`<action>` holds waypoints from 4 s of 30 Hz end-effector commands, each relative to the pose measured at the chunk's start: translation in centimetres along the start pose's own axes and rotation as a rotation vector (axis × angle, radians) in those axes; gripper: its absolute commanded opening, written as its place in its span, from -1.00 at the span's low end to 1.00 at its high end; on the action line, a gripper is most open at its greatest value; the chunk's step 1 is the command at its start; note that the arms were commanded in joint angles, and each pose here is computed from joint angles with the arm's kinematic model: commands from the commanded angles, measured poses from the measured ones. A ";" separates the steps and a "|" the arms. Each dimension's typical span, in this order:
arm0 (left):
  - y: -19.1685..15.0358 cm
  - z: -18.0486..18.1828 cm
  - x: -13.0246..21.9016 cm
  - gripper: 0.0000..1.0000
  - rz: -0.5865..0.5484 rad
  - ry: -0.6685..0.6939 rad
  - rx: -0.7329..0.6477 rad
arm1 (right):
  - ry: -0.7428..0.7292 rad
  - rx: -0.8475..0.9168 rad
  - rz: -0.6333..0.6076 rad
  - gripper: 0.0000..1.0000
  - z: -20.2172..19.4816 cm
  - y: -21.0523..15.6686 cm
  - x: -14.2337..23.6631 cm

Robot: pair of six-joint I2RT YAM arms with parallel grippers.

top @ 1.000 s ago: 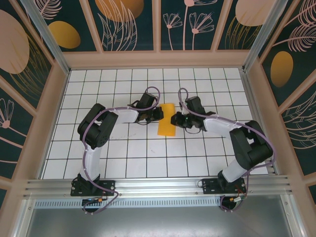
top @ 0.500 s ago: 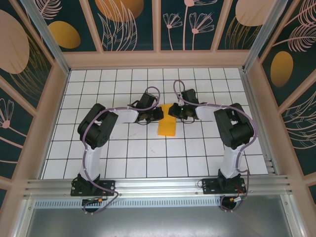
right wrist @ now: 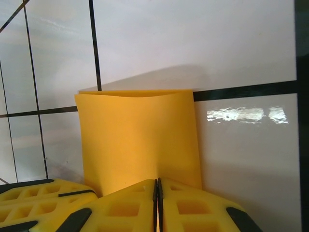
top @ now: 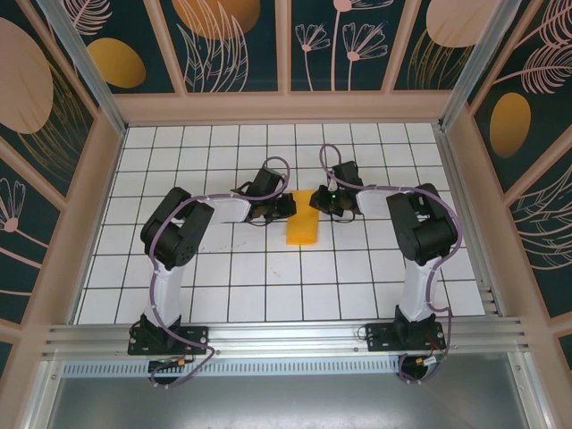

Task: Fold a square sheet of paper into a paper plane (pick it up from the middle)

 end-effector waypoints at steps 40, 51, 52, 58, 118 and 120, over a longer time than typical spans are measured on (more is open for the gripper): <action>-5.3 7.7 -1.4 -1.00 0.131 0.265 0.056 | -0.125 -0.060 -0.184 -0.80 -1.5 6.1 2.8; -4.3 6.4 -0.6 -1.00 0.096 0.229 0.058 | -0.014 0.036 -0.028 -0.66 1.8 -1.4 3.9; -4.1 6.2 -0.5 -1.00 0.091 0.224 0.058 | -0.009 0.038 -0.006 -0.66 1.8 -2.1 3.6; -3.2 5.1 0.5 -1.00 0.057 0.194 0.059 | 0.005 0.049 0.081 -0.68 1.5 -4.4 1.9; 1.7 2.5 13.7 0.97 -0.391 0.157 0.054 | -0.345 -0.001 -0.035 -0.77 -0.1 0.5 -0.9; 1.6 2.0 13.9 0.97 -0.393 0.116 0.050 | -0.362 -0.044 -0.065 -0.76 -0.9 0.5 0.3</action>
Point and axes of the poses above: each hand's point on the last joint's axis, 136 mm out from that joint toward the fingers, its own x axis back along the fingers, its own z axis along the line the jaws close on, y = z × x, the point moved 3 cm from there along x, back along the fingers, and after that the axes turned 1 degree about x, right-handed, at the moved point
